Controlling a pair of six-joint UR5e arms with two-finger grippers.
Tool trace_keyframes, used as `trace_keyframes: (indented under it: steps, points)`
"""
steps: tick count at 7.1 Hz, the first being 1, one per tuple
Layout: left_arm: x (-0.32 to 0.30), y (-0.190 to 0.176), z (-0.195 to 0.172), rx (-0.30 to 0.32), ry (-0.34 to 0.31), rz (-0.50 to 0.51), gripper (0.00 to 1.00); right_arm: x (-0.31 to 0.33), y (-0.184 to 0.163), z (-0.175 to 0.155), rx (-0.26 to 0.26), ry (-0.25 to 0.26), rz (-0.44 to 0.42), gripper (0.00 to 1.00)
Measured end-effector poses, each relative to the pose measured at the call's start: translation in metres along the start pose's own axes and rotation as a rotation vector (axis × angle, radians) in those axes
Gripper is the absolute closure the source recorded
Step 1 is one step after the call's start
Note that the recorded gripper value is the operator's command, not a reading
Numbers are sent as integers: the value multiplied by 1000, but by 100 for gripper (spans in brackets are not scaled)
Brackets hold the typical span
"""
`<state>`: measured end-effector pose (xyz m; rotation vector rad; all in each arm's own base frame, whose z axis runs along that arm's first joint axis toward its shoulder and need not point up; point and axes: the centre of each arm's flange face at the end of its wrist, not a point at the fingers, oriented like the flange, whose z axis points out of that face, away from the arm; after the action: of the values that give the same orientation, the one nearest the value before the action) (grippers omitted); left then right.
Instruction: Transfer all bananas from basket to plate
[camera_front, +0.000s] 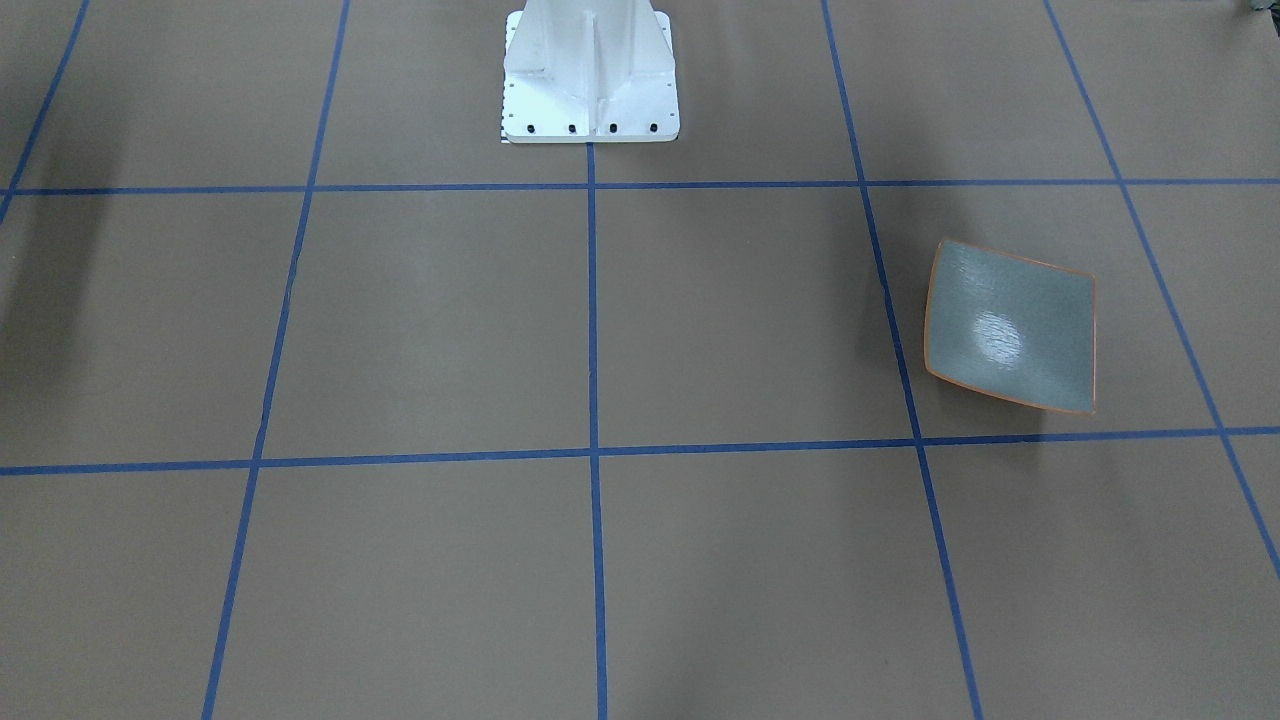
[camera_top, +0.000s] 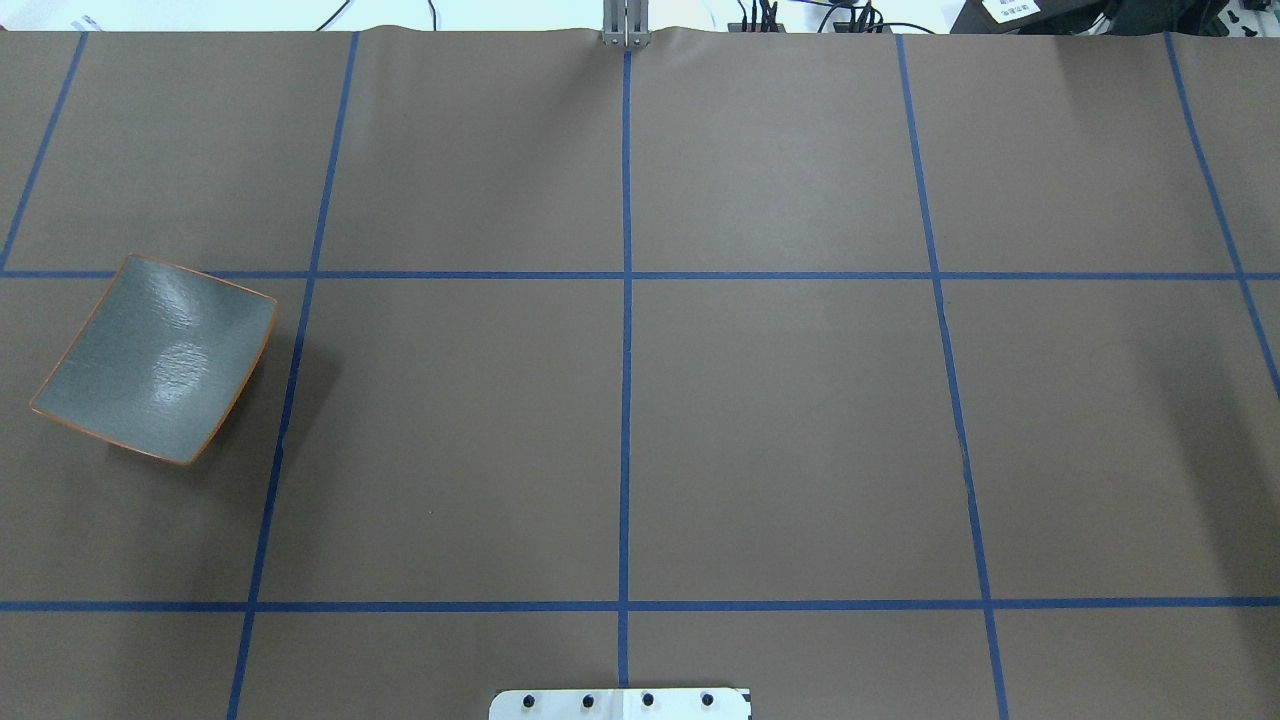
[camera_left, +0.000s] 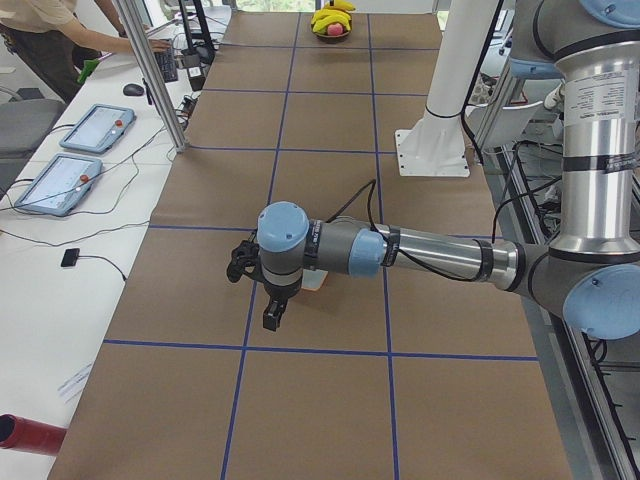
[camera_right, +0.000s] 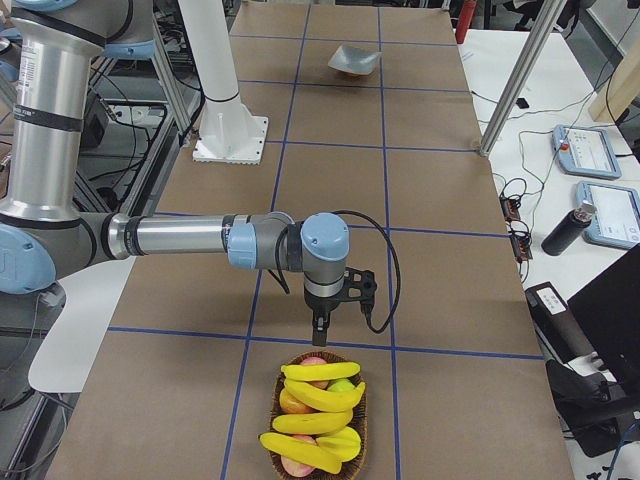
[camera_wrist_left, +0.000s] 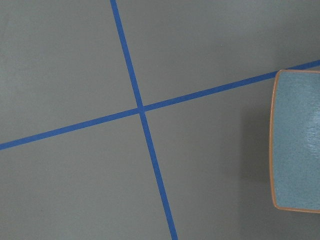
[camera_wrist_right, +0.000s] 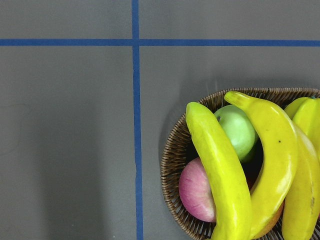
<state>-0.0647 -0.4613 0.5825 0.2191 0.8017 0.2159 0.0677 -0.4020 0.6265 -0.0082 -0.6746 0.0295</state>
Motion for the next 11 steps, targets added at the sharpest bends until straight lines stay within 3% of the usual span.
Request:
trace_keyframes:
  steps: [3,6,8,10,11]
  points:
    - [3,-3,-3,14,-1,16,0,-10,-4,-11,22,-8,-19,0]
    - [6,-6,-6,68,-10,68,0,-13,-31,-12,65,-6,-50,0]
    - [3,-6,-3,73,-8,70,0,19,-30,31,98,-23,-85,0]
    - [3,-5,-2,73,-5,67,0,52,-15,79,159,-88,-167,0]
    - [3,-4,-2,73,-4,67,0,63,-6,96,160,-125,-179,5]
